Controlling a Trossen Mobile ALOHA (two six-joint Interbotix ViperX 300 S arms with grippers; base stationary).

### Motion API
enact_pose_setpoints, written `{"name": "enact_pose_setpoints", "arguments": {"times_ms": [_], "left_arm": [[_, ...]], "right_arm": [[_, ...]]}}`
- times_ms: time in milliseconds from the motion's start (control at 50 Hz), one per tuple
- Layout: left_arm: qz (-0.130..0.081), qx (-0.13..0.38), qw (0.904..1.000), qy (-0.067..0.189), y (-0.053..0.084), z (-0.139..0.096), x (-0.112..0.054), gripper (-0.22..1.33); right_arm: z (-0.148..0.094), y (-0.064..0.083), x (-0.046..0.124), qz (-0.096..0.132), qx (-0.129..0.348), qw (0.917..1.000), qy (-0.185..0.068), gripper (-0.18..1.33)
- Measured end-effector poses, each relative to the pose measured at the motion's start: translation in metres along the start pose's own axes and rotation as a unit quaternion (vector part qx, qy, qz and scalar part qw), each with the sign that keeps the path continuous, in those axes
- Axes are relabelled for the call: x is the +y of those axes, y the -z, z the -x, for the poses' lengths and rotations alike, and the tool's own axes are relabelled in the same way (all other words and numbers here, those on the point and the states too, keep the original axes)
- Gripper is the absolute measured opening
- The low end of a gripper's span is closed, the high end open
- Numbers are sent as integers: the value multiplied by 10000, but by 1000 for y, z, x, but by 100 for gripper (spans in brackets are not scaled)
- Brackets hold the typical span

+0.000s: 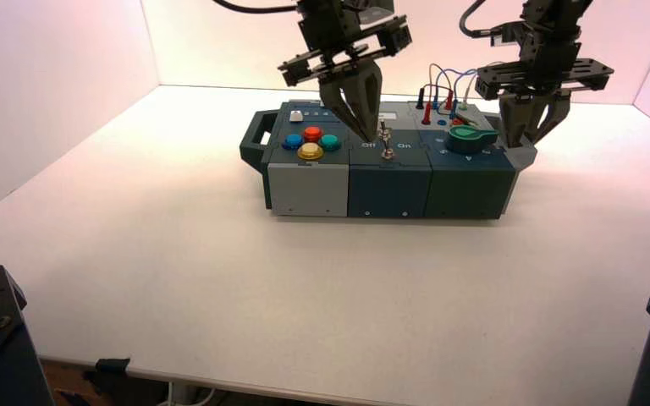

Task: Flip the bottom switch on with the left gripper.

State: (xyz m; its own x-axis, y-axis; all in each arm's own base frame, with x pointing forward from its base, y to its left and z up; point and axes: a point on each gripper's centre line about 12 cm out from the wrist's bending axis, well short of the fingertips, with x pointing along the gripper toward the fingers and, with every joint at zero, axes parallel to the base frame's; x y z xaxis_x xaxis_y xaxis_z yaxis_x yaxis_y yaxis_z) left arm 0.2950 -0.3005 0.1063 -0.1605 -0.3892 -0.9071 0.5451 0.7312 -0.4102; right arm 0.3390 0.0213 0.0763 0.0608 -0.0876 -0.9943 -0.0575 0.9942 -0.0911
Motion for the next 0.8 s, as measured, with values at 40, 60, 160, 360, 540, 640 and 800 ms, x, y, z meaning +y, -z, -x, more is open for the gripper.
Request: {"name": "enact_pose_setpoints", "arguments": {"times_ms": [40, 60, 160, 360, 540, 640, 800], "left_arm": [[-6, -7, 10000, 3, -3, -1, 0, -17], [-9, -14, 10000, 4, -4, -1, 0, -17], [-26, -25, 10000, 5, -10, -4, 1, -16], [11, -8, 10000, 38, -24, -10, 1, -17], [32, -32, 10000, 38, -29, -14, 3, -17], [104, -29, 9999, 37, -27, -15, 5, -17], [179, -83, 9998, -23, -20, -9, 9, -17]], "right_arm": [[0, 0, 0, 0, 0, 10000, 0, 47], [1, 0, 0, 15, -8, 10000, -1, 47], [1, 0, 0, -1, -8, 10000, 0, 47], [0, 1, 0, 18, 8, 10000, -5, 47], [0, 1, 0, 26, 8, 10000, -5, 47], [0, 0, 0, 25, 1, 10000, -5, 47], [0, 1, 0, 26, 8, 10000, -5, 47]]}}
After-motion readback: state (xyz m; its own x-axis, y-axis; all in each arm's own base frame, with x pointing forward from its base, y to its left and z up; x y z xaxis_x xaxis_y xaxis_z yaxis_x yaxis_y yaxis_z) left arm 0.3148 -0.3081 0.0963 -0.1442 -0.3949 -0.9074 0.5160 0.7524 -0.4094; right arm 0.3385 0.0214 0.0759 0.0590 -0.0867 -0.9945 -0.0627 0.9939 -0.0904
